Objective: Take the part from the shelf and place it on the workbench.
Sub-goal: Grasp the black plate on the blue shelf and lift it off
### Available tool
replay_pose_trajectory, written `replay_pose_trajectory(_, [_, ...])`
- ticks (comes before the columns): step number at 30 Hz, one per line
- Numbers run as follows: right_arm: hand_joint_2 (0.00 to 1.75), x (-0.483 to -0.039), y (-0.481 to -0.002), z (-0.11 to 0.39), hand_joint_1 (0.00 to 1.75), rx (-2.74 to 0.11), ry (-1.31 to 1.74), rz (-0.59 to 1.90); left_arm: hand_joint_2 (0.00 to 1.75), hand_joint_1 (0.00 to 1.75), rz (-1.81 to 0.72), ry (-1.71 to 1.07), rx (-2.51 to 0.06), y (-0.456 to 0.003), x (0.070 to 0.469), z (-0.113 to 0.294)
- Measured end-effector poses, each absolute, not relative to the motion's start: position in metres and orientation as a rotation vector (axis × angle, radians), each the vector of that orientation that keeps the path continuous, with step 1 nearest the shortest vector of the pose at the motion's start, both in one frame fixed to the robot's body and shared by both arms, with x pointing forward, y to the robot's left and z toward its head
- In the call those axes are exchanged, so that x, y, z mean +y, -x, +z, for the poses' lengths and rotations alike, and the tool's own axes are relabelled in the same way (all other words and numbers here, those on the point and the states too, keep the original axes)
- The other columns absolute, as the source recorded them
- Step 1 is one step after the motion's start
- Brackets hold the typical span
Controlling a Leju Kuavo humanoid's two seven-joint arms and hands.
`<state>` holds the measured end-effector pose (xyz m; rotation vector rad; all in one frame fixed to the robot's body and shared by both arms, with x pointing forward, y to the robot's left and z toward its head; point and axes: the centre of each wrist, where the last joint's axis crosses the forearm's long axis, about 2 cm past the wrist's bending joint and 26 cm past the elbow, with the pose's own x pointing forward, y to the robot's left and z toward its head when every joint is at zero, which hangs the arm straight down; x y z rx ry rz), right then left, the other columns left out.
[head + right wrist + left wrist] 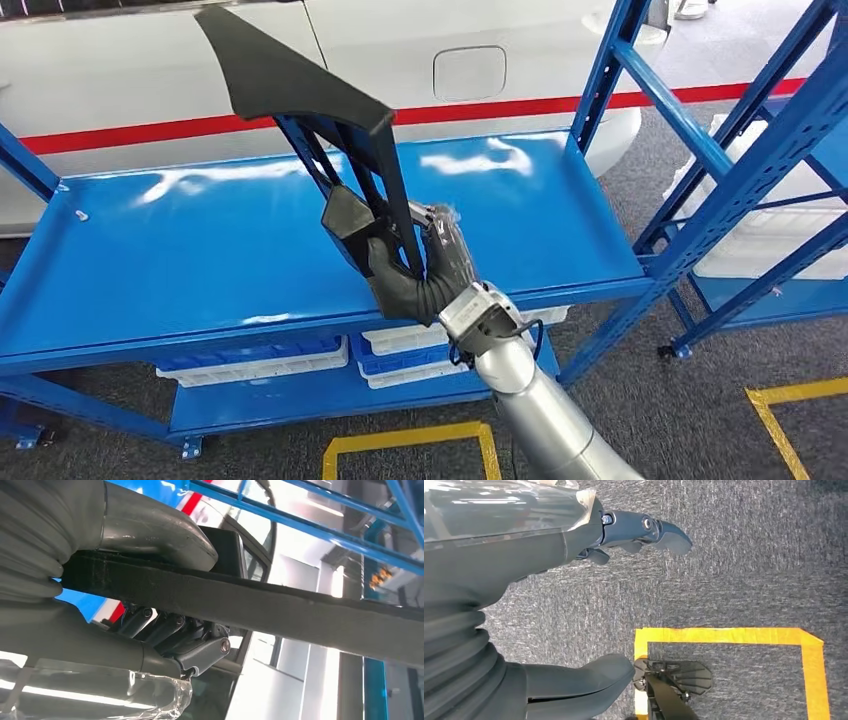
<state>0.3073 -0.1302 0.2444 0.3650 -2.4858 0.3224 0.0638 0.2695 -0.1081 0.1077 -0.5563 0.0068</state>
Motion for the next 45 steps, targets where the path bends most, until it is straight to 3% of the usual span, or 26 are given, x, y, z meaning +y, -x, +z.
replay_pose_trajectory(45, [1.75,-0.151,-0.293,0.214,1.75,-2.423,-0.243,0.195,1.75,0.00,0.025,-0.116,-0.566,-0.064,0.262,-0.108])
